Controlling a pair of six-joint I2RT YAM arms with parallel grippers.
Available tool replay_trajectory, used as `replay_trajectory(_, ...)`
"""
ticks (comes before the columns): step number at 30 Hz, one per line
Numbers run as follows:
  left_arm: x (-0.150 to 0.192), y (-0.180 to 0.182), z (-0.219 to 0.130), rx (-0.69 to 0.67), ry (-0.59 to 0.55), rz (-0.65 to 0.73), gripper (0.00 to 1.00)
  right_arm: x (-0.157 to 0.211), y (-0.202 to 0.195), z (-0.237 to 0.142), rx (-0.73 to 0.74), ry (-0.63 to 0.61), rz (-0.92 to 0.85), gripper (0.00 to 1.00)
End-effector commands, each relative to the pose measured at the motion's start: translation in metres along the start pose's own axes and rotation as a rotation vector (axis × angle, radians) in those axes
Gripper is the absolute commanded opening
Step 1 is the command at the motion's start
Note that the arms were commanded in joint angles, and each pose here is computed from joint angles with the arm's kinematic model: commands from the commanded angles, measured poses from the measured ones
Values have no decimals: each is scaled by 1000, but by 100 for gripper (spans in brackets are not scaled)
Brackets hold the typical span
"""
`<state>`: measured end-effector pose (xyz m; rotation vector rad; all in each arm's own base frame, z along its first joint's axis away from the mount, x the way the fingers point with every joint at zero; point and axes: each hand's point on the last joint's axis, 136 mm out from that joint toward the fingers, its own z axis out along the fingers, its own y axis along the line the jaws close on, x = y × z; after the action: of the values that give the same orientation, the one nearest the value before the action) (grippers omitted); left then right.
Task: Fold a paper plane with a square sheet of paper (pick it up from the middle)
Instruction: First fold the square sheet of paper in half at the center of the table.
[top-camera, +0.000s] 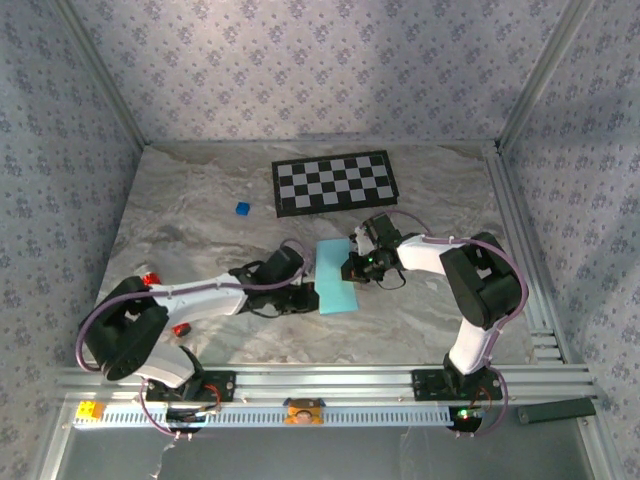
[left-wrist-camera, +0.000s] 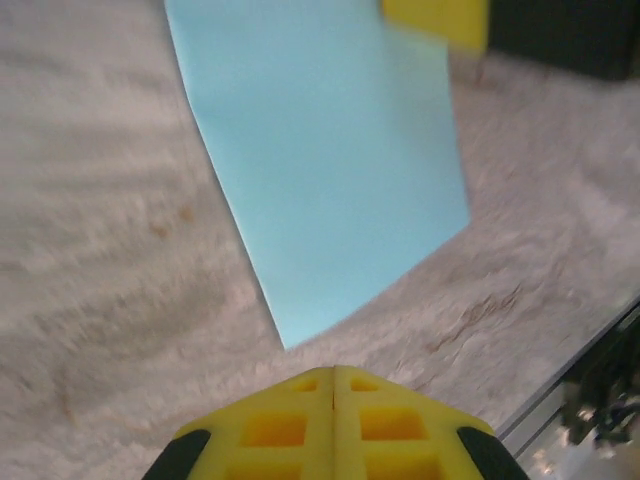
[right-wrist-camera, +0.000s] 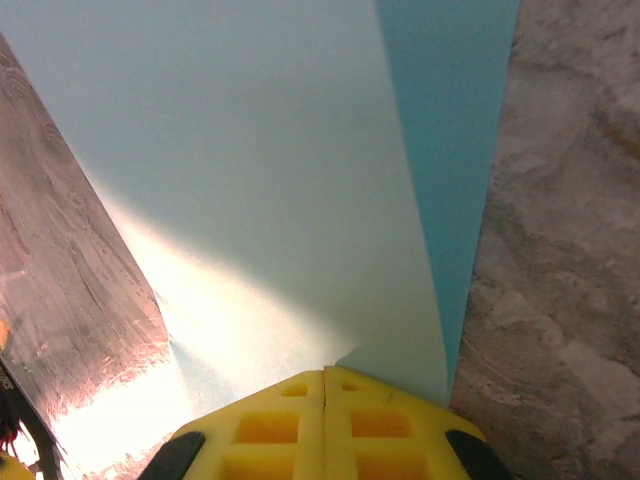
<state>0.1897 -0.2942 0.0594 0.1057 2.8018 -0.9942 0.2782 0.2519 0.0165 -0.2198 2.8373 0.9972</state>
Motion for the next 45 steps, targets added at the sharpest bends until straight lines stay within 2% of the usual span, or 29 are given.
replay_trajectory(1, -38, -21, -10, 107, -49, -8, 5, 45, -55, 9, 206, 145, 83, 0)
replay_trajectory(5, -72, -25, -4, 122, -73, -17, 5, 45, -54, 9, 205, 143, 88, 0)
replay_trajectory(9, -83, -22, 12, 130, -51, -33, 5, 45, -55, 9, 209, 143, 92, 0)
replay_trajectory(17, -80, 0, 39, 100, -5, -69, 5, 45, -56, 10, 209, 136, 98, 0)
replay_trajectory(24, -59, 41, 61, 8, 44, -119, 4, 47, -57, 10, 212, 130, 101, 0)
replay_trajectory(30, -61, 41, 56, 28, 49, -140, 5, 48, -59, 9, 214, 128, 103, 0)
replay_trajectory(38, -89, 12, 39, 69, 10, -83, 6, 49, -60, 9, 215, 127, 104, 0)
replay_trajectory(45, -93, 28, 53, 46, 14, -107, 6, 50, -63, 8, 221, 129, 105, 0)
